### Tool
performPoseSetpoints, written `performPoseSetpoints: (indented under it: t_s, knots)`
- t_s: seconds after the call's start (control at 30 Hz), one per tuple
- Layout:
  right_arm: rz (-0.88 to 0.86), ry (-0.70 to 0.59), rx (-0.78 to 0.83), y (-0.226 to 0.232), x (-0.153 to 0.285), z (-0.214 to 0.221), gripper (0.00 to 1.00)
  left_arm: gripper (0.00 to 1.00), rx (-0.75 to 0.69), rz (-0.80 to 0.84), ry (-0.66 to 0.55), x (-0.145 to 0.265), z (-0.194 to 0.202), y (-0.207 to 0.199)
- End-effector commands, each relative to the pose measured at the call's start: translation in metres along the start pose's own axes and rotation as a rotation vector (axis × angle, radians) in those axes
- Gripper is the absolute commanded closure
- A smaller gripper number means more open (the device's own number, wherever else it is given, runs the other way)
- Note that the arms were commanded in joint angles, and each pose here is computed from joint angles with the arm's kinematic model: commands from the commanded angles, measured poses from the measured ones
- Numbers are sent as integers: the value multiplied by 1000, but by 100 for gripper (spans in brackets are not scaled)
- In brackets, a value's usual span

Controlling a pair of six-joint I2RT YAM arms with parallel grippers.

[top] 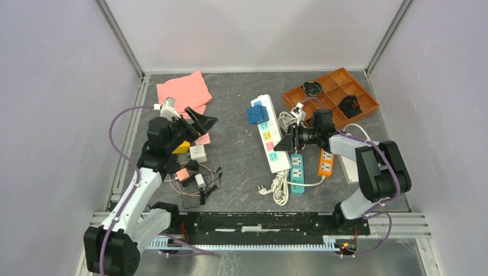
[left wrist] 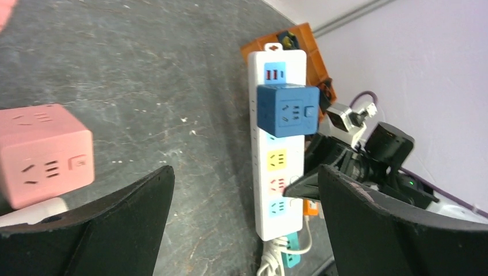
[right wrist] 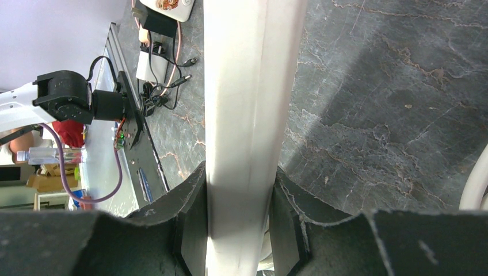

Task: Pull the plug off the socket

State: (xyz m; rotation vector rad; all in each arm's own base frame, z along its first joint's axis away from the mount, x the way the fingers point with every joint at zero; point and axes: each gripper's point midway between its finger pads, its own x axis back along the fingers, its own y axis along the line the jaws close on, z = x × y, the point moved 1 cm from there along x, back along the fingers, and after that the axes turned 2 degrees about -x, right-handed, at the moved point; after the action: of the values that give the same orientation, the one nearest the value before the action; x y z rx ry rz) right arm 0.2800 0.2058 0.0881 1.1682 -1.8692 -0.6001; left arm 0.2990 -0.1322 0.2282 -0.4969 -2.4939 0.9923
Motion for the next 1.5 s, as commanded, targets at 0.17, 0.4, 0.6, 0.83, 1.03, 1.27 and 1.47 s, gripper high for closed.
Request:
performPoseSetpoints:
  t_s: [0.17, 0.4, 0.6, 0.83, 1.03, 1.27, 1.47]
  knots:
    - [-15, -38, 160, -2, 1, -13, 100, 0, 40, 252, 44, 1, 9, -41]
    - [-15, -36, 158, -3, 1, -12, 100, 0, 9, 259, 85, -16, 28, -58]
    - [-14, -34, 158, -4, 1, -12, 100, 0, -46, 158, 114, -48, 44, -66]
    - [-17, -31, 156, -4, 0, -11, 100, 0, -87, 17, 135, -86, 62, -72]
    - [-18, -30, 155, -4, 0, -11, 100, 0, -115, -94, 150, -120, 70, -74]
    - [-20, -29, 156, -3, 0, -11, 100, 0, -143, -150, 196, -146, 84, -81]
    - [-21, -28, 156, -3, 0, -11, 100, 0, -139, -182, 209, -161, 92, -80]
